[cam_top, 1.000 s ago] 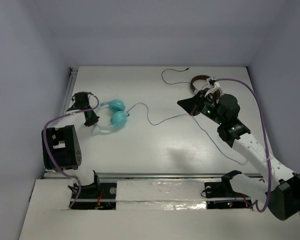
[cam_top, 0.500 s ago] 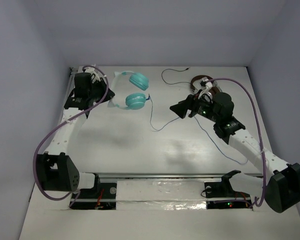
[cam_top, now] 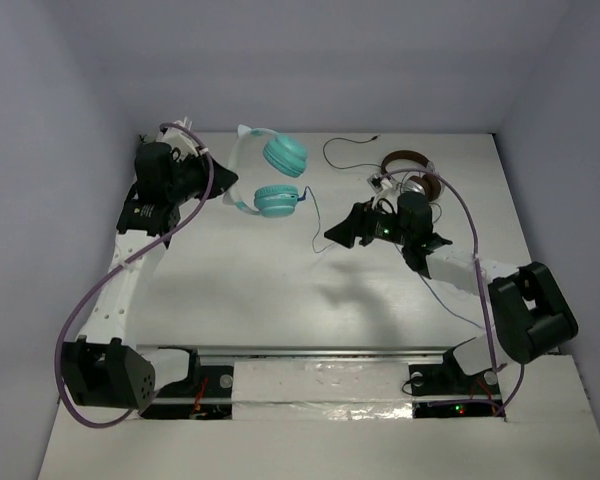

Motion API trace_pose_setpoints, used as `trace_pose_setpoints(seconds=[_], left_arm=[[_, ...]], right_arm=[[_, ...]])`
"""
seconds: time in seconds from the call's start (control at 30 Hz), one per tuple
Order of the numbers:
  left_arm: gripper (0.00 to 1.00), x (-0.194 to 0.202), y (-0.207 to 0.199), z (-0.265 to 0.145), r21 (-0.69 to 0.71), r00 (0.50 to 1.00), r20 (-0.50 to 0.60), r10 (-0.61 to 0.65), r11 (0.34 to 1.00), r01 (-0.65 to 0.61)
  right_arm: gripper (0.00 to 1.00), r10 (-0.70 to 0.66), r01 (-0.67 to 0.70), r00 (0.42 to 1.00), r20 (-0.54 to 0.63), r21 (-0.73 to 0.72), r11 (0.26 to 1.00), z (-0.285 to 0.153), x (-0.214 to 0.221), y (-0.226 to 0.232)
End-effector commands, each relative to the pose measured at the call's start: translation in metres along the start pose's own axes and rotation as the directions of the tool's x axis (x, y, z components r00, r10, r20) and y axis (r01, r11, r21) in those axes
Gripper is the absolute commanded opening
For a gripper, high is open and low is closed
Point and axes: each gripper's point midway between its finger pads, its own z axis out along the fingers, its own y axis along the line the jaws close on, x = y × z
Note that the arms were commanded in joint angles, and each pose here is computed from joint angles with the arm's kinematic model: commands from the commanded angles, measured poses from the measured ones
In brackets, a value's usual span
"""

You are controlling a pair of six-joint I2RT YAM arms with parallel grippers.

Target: Wrap the headphones

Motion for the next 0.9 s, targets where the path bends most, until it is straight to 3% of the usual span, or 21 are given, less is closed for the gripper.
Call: trace_pose_setpoints(seconds=[0.0,0.23,0.43,0.67,0.87], left_arm=[[0.0,-0.033,-0.035,-0.008,0.124,0.994,0.105,0.008,0.992,-0.021],[0.0,-0.055,-0.056,-0.011,0.191,0.989,0.144,-0.021,0.982,-0.007],[0.0,-0.077,-0.066,-0.015,0.193,0.983,0.183,-0.03,0.981,-0.006],[0.0,-0.094,-0.084,-0.018,0.25,0.98,0.194,-0.047,0.968,-0.003],[0.0,-0.11,-0.087,-0.032,0.191,0.972,0.233,-0.022,0.981,-0.023]], right_arm=[[0.8,-0.055,0.07,0.995,0.086,-0.181,0.981,0.003,-0.022,0.038],[0.79,-0.065,0.071,0.996,0.06,-0.102,0.992,0.018,-0.009,0.013],[0.78,-0.08,0.085,0.996,0.04,-0.117,0.989,0.036,-0.005,0.008],[0.75,-0.076,0.081,0.995,0.07,-0.077,0.994,0.049,-0.004,-0.007],[0.71,-0.066,0.075,0.992,0.111,-0.076,0.994,0.057,-0.008,-0.013]])
